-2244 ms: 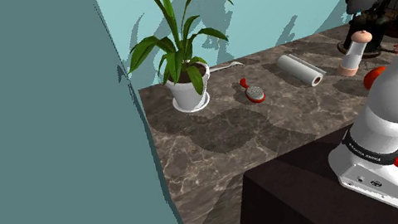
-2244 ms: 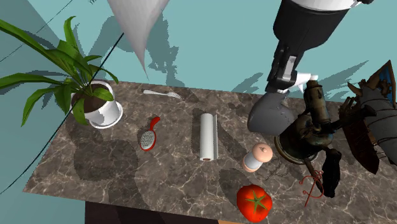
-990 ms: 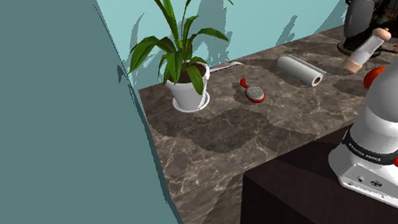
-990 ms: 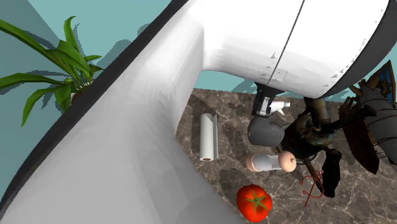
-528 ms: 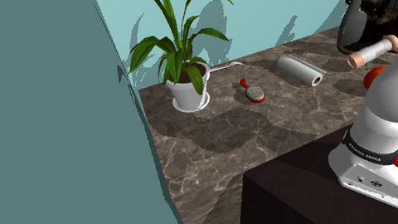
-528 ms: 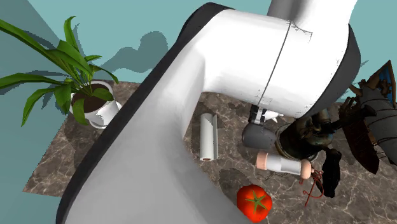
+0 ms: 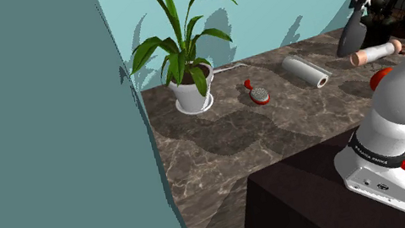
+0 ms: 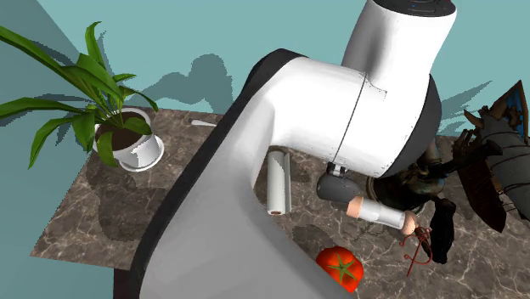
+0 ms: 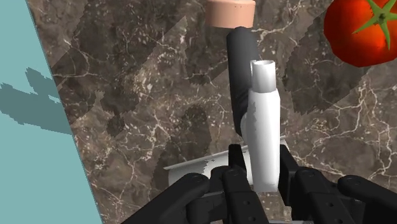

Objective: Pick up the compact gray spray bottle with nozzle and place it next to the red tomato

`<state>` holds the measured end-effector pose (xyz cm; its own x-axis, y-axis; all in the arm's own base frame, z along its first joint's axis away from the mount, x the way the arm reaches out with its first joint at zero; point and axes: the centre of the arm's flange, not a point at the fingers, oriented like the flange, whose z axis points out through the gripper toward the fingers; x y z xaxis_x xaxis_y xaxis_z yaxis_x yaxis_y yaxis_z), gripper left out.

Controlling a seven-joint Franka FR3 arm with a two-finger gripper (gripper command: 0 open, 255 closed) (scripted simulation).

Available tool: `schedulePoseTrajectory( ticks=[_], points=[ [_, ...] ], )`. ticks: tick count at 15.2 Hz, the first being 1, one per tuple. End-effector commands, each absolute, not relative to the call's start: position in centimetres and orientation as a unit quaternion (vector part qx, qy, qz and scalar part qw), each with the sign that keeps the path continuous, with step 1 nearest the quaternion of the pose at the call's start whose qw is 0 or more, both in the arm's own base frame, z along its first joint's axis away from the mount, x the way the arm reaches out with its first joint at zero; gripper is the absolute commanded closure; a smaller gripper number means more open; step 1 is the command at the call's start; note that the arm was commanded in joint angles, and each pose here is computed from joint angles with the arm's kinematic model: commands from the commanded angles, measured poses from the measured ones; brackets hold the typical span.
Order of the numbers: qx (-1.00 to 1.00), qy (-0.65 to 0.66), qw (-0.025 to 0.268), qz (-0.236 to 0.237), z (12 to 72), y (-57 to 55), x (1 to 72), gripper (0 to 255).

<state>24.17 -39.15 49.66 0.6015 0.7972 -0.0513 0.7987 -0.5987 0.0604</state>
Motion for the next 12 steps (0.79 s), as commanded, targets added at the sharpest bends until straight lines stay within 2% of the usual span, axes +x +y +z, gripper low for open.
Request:
schedulePoseTrajectory(
  ticks=[1, 12],
  points=[
    [0.894, 0.446, 0.039, -0.009, 48.6, -39.1, 24.1, 255],
    [0.894, 0.446, 0.039, -0.009, 42.9, -39.1, 24.1, 255]
  ],
)
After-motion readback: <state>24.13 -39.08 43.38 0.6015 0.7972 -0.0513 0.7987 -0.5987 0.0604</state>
